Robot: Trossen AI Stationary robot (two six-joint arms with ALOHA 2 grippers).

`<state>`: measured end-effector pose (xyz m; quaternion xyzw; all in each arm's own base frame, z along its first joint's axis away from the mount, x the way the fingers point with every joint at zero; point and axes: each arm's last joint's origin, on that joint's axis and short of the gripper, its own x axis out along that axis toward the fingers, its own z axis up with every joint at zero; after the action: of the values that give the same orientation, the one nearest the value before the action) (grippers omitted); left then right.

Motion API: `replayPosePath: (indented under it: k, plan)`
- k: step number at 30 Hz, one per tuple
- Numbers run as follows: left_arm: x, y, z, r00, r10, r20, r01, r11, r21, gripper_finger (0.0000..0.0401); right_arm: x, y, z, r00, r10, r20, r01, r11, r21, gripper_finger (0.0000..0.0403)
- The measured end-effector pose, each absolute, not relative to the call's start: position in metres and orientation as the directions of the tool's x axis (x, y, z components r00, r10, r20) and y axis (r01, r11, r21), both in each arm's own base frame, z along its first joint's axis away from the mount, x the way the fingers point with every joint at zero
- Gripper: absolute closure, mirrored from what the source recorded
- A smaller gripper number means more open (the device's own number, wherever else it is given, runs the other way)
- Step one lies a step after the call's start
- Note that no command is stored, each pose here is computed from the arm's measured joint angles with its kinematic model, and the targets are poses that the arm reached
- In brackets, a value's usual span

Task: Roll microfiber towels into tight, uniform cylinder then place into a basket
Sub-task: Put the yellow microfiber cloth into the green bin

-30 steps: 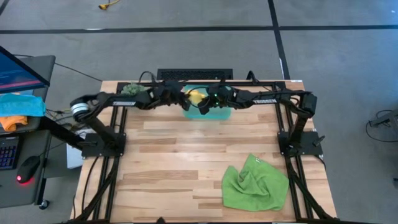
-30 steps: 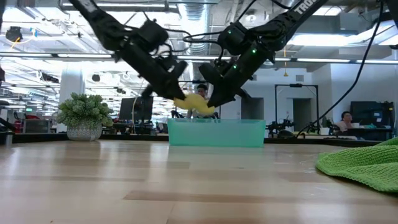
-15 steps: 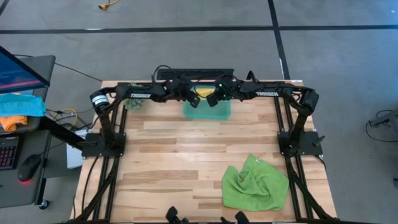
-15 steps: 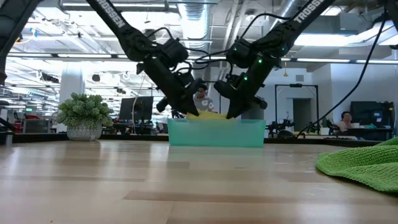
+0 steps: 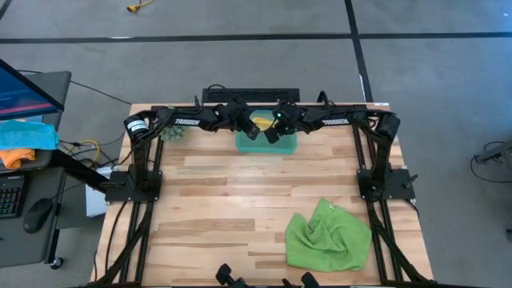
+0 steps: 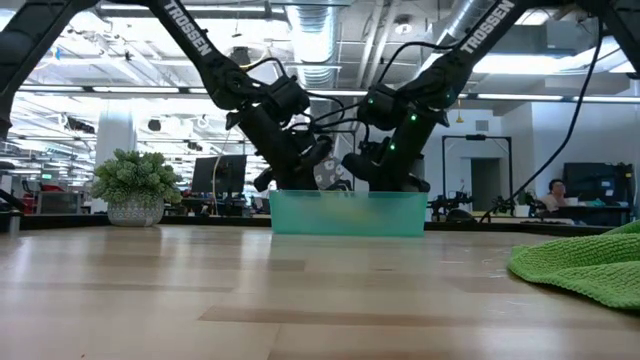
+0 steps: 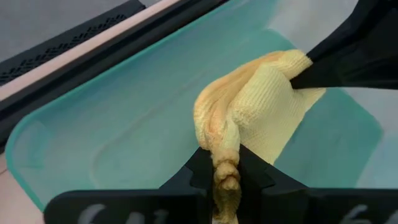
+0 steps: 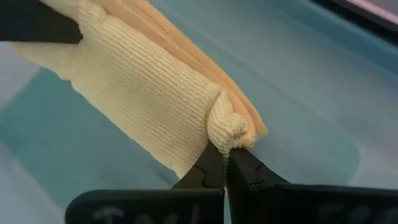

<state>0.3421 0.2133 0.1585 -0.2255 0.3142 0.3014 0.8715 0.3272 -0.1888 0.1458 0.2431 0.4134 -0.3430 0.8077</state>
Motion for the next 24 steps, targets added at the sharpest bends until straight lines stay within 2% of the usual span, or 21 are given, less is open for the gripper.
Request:
replayPosePath:
  k: [5,10,24]
  plan:
    - [0.3412,0.2130,0.1575,0.612,0.379,-0.694,-0.660,0.728,-0.184,0.0377,0.3267,-0.1896,0.1469,0.425,-0.355,-0.833,0.760,0.639,0.115,0.0391]
    - [0.3408,0.2130,0.1571,0.605,0.383,-0.698,-0.662,0.729,-0.174,0.0354,0.3265,-0.1898,0.1473,0.425,-0.355,-0.832,0.761,0.639,0.116,0.0391]
    - [0.3367,0.2145,0.1652,0.607,0.392,-0.691,-0.658,0.736,-0.160,0.0240,0.3253,-0.1900,0.1465,0.414,-0.359,-0.837,0.778,0.617,0.120,0.0391]
